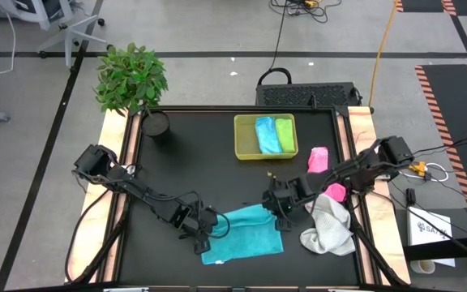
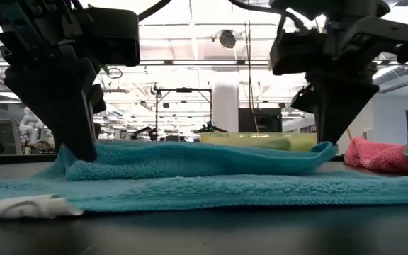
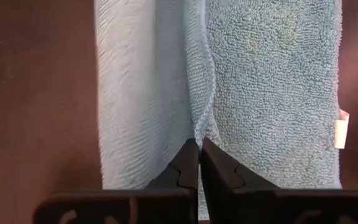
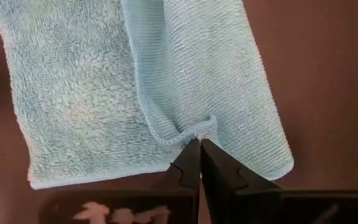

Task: Fold microfiber towels
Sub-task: Fold the blue microfiber cloth

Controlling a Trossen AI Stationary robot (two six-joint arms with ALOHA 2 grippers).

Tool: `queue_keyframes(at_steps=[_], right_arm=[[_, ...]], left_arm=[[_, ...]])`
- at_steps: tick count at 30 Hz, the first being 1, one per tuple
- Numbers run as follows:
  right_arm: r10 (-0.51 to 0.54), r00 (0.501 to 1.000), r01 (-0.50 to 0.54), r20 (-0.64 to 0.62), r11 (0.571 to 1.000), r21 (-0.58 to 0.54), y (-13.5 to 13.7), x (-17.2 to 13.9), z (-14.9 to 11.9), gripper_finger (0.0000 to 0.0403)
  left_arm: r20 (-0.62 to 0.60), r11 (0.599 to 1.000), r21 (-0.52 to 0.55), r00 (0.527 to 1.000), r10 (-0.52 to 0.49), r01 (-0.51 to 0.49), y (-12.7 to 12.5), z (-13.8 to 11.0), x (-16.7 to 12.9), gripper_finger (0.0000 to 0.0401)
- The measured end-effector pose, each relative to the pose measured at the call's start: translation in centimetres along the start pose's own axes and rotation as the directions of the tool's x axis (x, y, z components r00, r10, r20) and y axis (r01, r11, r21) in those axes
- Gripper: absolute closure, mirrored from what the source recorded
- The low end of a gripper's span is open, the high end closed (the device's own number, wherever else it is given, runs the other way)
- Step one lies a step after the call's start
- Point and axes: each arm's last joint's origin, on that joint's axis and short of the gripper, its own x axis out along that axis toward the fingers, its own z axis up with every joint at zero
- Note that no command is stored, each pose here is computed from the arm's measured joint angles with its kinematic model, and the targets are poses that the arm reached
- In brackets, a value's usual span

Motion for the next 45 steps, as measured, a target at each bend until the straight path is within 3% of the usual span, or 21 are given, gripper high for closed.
queue_keyframes(at_steps=[11, 19, 26, 37, 45], right_arm=[[0.030, 0.998, -0.031, 0.060, 1.000, 0.007, 0.7, -0.2, 0.6, 0.0403], [0.078, 0.991, -0.082, 0.110, 0.996, 0.036, 1.1, -1.7, 0.8, 0.0403], [0.117, 0.981, -0.129, 0.155, 0.989, 0.074, 2.1, -3.4, 0.4, 0.0403], [0.111, 0.981, -0.132, 0.162, 0.983, 0.127, 5.4, -3.1, -1.2, 0.0403], [0.105, 0.978, -0.140, 0.180, 0.970, 0.197, 7.4, -1.1, -1.7, 0.0403]], left_arm=[[-0.009, 0.998, -0.004, 0.998, -0.068, 0.068, -0.4, 0.2, -0.2, 0.0397], [0.045, 0.994, -0.009, 0.993, -0.110, 0.111, -0.6, 0.8, -3.2, 0.0398], [0.010, 0.991, -0.016, 0.992, -0.129, 0.129, -0.8, 0.4, -3.9, 0.0398], [-0.047, 0.982, -0.014, 0.981, -0.188, 0.188, -2.4, -1.2, -4.1, 0.0400], [-0.063, 0.979, 0.018, 0.978, -0.200, 0.201, -3.4, -2.3, -4.4, 0.0400]])
